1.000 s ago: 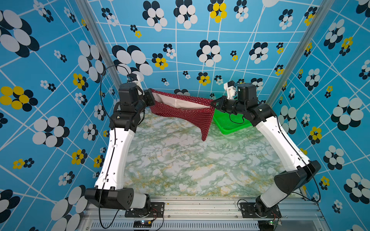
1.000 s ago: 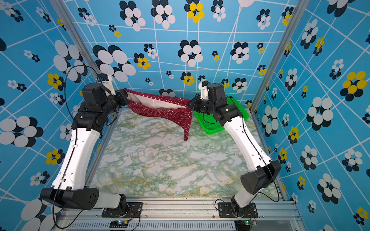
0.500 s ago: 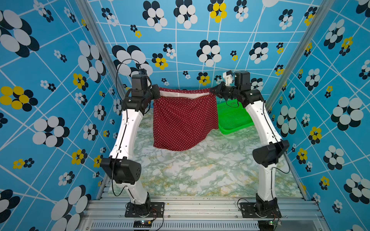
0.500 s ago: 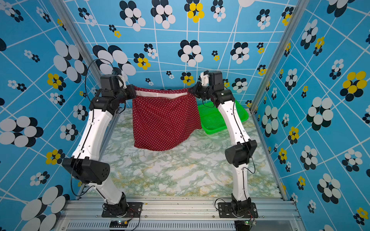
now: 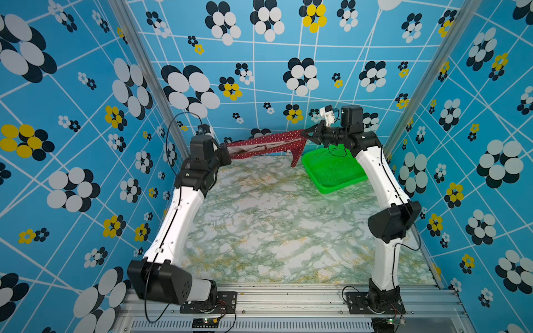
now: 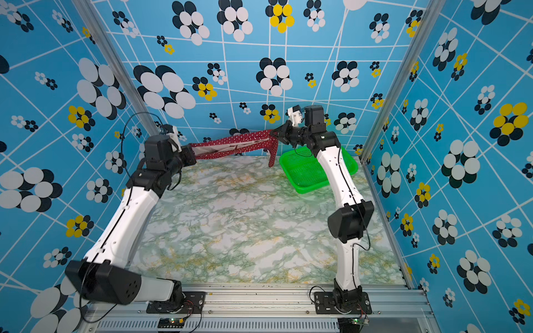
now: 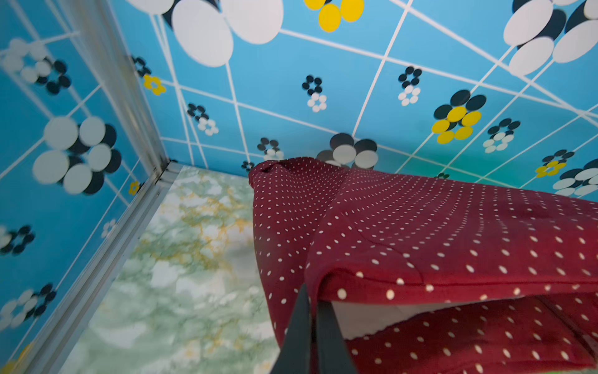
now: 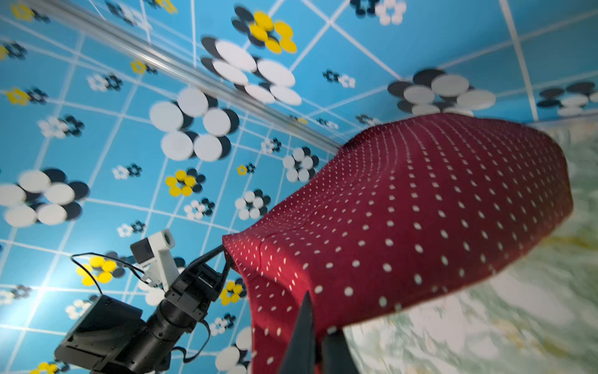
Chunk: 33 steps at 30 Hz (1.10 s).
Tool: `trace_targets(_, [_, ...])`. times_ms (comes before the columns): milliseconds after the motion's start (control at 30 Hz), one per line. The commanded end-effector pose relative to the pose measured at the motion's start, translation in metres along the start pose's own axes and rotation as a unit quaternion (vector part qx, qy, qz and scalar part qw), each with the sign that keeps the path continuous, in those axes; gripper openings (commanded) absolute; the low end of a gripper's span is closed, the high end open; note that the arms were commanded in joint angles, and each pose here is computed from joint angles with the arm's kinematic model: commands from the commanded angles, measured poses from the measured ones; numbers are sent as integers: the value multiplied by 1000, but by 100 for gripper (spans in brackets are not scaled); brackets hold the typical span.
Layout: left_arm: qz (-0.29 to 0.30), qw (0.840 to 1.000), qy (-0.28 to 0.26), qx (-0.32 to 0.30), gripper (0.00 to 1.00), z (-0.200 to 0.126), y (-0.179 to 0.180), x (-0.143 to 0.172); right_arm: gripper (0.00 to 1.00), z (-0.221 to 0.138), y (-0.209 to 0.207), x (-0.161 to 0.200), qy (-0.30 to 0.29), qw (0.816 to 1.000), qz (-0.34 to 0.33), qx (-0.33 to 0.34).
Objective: Roll up the skirts
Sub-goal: Flatten out the skirt at the center of the board, then fold the skirt at the center of the board.
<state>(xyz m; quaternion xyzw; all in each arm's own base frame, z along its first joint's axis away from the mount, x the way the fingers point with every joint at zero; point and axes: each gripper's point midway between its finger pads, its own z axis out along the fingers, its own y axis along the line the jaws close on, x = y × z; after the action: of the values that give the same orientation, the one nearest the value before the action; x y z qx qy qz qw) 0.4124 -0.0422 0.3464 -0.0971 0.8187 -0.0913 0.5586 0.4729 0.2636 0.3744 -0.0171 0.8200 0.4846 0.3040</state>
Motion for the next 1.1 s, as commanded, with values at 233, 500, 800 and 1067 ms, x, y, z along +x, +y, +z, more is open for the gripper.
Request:
trace_targets(233, [-76, 994, 48, -53, 84, -34, 43, 156, 89, -41, -133, 188, 4, 969, -64, 238])
trace_targets(500, [-47, 994, 52, -84, 87, -39, 63, 179, 92, -71, -162, 219, 15, 951, -85, 296])
trace_targets(800, [-112, 979, 119, -118, 83, 51, 90, 144, 93, -2, -110, 176, 48, 958, -145, 244])
trace_targets(1067, [-56, 953, 274, -118, 66, 170, 105, 151, 93, 61, -81, 179, 113, 952, -197, 205])
